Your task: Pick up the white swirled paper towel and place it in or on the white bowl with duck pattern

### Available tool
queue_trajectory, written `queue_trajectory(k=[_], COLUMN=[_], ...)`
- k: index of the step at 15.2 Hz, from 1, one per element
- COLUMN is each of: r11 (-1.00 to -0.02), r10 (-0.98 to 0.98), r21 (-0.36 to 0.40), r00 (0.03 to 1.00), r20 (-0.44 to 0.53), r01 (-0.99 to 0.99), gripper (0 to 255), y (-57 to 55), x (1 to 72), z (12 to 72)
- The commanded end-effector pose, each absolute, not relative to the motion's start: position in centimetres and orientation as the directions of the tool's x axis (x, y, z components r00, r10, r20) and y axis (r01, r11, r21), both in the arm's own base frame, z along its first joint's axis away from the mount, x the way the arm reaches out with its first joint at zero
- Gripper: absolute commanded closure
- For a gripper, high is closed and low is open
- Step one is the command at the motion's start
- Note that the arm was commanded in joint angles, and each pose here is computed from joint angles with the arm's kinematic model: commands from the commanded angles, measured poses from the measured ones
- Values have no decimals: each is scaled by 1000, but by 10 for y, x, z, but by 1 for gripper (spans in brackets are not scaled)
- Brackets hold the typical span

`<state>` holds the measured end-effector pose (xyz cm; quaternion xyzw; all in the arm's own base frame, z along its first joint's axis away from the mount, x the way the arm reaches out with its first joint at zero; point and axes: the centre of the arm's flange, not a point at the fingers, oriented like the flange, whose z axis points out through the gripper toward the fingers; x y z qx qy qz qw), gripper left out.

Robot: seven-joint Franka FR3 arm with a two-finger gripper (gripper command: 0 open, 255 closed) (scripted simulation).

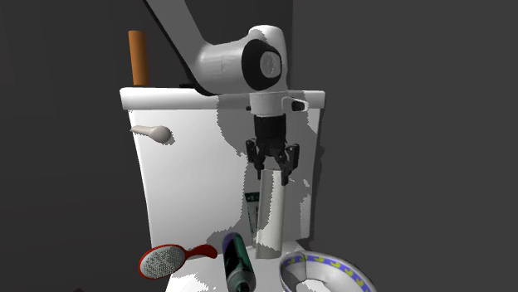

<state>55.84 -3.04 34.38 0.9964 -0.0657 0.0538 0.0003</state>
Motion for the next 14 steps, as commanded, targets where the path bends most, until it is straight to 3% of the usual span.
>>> queue_trajectory(k=[1, 14], r11=[-992, -992], r10=[-123, -123], r21=[-7, -7], r00=[988, 988], r20=[98, 98], r01=[-123, -123], gripper=[255, 255], y=[-25, -23], x=[558, 559], z=[339, 365])
